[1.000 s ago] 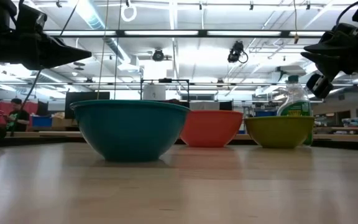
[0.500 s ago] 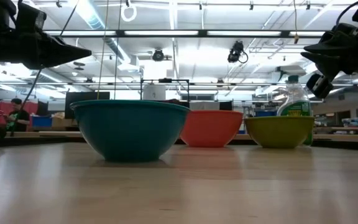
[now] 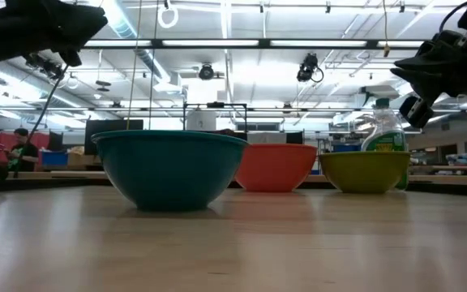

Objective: Nest bowls inside each other
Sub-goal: Stack the orange bowl on the red bowl

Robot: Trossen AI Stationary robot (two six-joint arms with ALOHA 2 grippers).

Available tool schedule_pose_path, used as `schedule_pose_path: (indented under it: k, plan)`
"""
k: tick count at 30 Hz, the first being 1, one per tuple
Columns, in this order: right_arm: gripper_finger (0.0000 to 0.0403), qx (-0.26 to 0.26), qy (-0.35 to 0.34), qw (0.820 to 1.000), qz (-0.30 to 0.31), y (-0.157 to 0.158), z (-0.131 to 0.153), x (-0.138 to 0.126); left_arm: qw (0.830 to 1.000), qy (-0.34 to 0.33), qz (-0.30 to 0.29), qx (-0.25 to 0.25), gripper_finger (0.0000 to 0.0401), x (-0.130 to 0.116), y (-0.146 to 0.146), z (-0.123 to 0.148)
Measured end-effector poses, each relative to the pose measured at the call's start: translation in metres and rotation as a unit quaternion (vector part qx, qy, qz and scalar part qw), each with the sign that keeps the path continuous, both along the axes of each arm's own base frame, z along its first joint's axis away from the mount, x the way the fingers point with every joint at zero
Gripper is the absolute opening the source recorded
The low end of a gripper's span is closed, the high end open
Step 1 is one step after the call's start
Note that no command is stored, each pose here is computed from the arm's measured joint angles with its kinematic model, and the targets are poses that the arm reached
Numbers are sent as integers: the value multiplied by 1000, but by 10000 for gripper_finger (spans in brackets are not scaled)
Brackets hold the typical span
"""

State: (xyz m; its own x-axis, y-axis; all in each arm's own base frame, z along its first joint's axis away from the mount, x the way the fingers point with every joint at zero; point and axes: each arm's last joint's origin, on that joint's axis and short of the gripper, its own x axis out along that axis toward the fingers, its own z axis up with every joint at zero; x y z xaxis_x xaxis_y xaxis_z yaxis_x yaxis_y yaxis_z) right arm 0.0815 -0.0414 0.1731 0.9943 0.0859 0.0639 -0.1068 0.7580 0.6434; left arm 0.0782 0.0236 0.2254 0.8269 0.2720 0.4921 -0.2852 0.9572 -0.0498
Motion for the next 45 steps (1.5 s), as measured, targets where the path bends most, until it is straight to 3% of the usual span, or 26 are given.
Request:
schedule_pose_path:
  k: [4, 7, 9, 12, 16, 20, 25, 34, 39, 45]
  plan:
    - [48, 2, -41, 989, -142, -8, 7, -1, 999, -21, -22, -34, 117, -1, 0, 2]
    - [48, 38, -93, 966, -238, -13, 15, -4, 995, -54, -47, -65, 117, -3, -1, 5]
    - [48, 79, -138, 950, -270, -14, 21, -7, 990, -87, -68, -85, 117, -6, -2, 9]
    - [48, 133, -192, 937, -261, -13, 29, -9, 986, -117, -79, -87, 117, -9, -3, 13]
    - [48, 119, -225, 936, -241, -11, 36, -12, 981, -130, -95, -104, 117, -10, -3, 15]
    - [48, 112, -236, 937, -231, -9, 38, -12, 969, -148, -118, -157, 117, -10, -2, 14]
    - [48, 160, -244, 932, -215, -9, 38, -12, 953, -177, -110, -219, 117, -10, 1, 14]
    - [48, 184, -244, 930, -206, -9, 38, -12, 950, -186, -91, -234, 117, -11, 2, 13]
    - [48, 164, -226, 936, -213, -9, 48, -12, 953, -192, -15, -236, 117, -12, 5, 12]
    - [48, 109, -136, 954, -244, -13, 76, -4, 950, -196, -8, -242, 117, -12, 6, 11]
